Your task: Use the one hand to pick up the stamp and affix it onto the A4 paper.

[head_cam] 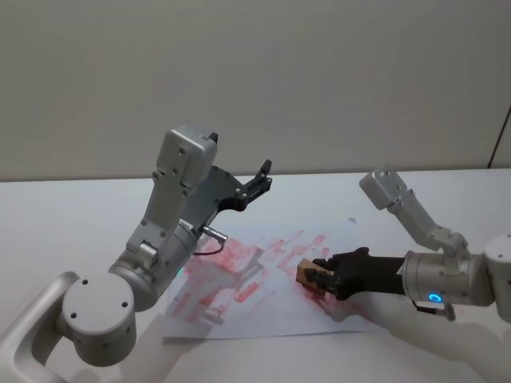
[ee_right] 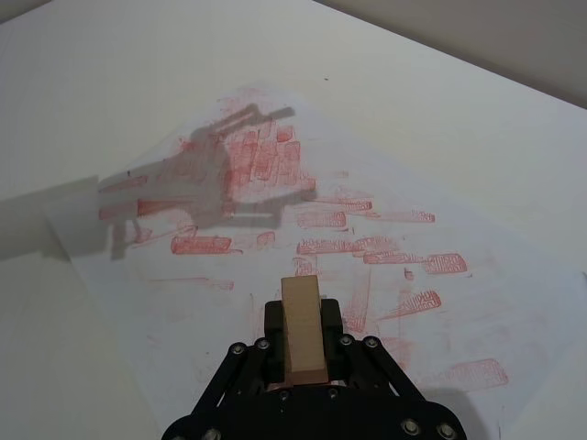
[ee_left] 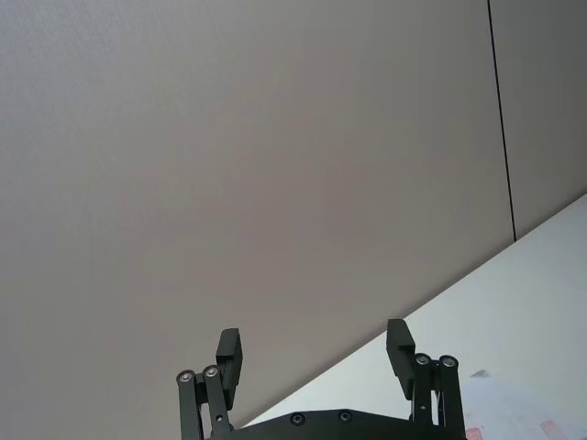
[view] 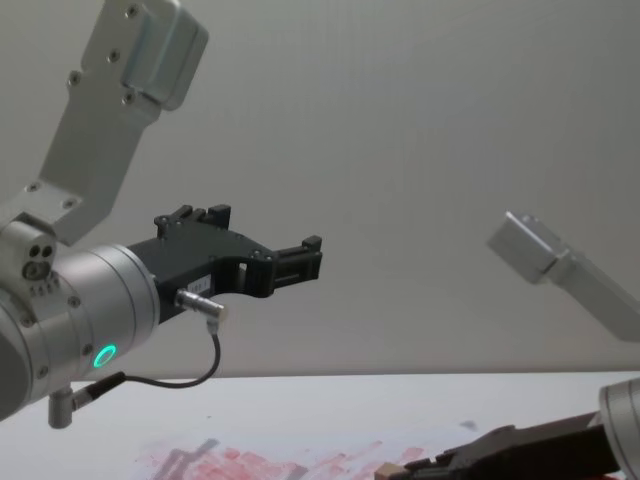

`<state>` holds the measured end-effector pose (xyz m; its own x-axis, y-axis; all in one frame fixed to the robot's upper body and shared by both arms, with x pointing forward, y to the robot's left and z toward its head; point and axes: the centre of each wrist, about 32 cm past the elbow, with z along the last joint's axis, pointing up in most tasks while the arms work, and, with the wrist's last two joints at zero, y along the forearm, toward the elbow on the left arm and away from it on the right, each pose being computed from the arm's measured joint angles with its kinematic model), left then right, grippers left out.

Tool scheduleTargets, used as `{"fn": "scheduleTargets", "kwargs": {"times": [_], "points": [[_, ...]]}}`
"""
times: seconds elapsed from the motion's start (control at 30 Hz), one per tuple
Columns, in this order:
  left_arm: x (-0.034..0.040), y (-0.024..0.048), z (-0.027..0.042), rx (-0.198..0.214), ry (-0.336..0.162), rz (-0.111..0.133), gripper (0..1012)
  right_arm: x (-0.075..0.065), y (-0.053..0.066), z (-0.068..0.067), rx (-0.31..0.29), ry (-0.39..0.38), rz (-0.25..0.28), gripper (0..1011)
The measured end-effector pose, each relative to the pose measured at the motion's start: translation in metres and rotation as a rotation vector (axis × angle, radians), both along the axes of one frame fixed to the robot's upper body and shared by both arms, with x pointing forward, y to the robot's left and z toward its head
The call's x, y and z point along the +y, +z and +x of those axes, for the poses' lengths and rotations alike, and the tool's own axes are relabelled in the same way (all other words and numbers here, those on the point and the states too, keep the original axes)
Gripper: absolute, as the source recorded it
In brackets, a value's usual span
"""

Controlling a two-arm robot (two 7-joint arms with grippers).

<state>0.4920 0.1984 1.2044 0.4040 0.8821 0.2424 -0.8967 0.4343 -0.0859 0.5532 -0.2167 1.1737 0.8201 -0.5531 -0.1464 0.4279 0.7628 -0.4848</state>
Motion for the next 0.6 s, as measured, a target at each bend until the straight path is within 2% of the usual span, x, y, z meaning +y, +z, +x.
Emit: {"fn": "scheduleTargets", "kwargs": {"times": [0.3,0.6], "points": [[0.0,0.0,0.0,0.0,0.0,0.0,1001,0.0023,-0.0012,0.0077,0.043,0.026,-0.022,225],[0.0,0.0,0.0,0.0,0.0,0.0,1001,0.0039,-0.0009,0.0095,0.034,0.04,-0.045,225]]}}
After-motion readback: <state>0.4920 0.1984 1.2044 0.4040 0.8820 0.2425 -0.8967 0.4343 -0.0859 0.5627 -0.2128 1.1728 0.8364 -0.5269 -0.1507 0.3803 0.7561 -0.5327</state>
